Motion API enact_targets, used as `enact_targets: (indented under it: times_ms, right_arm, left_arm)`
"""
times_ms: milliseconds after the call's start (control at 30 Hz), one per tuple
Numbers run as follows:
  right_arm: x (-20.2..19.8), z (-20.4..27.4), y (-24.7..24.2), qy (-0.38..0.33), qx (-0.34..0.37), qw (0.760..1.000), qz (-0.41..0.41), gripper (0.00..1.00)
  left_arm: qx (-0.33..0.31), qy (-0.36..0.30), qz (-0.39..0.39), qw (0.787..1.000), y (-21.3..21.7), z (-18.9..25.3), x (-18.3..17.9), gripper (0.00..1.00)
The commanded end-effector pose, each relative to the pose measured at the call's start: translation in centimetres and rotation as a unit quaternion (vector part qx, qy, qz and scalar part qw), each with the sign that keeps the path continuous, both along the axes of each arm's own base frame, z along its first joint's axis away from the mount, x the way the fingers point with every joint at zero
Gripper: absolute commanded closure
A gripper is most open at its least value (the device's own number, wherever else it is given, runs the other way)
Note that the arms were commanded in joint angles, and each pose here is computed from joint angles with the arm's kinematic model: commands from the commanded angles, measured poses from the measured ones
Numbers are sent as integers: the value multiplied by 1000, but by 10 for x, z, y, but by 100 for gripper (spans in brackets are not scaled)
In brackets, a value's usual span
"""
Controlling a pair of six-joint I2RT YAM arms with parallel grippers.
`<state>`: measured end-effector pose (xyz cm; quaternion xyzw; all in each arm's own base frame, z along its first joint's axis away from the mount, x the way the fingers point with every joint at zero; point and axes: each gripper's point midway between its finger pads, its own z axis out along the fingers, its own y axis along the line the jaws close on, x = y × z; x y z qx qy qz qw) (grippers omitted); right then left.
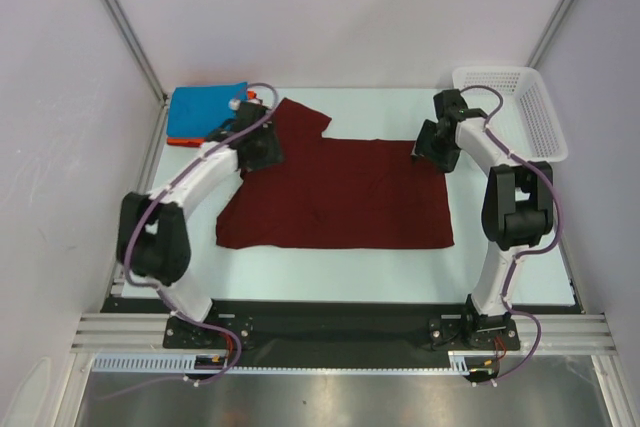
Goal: Fold and stack the t-shirts
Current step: Fold the tshirt
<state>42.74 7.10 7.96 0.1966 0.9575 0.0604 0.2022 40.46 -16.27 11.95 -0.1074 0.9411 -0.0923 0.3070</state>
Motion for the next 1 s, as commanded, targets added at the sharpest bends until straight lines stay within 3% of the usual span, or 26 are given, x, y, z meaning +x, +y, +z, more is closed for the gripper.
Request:
enact_targets:
  times_ms: [0,167,300,433,600,967]
  right_arm:
    - [7,15,12,-19,-1,1000,22,31]
    - [3,9,18,-8,-1,1000,29,32]
    - [0,6,21,-3,-3,999,36,32]
    - [0,0,21,5,-5,999,39,32]
    - [0,-4,23,9,-6,999,41,32]
    - [-1,-6,22,13,-11,999,41,32]
  left_arm:
    - [-23,-30,45,998,62,13,2,48]
    - [-29,-27,47,998,87,8,27,46]
    - [-25,20,87,996,100,-18,42,40]
    - [-30,63,135,988,109,-35,45,40]
    - [-48,62,161,984,109,-41,64,43]
    - [-42,112,205,971,115,-67,58,44]
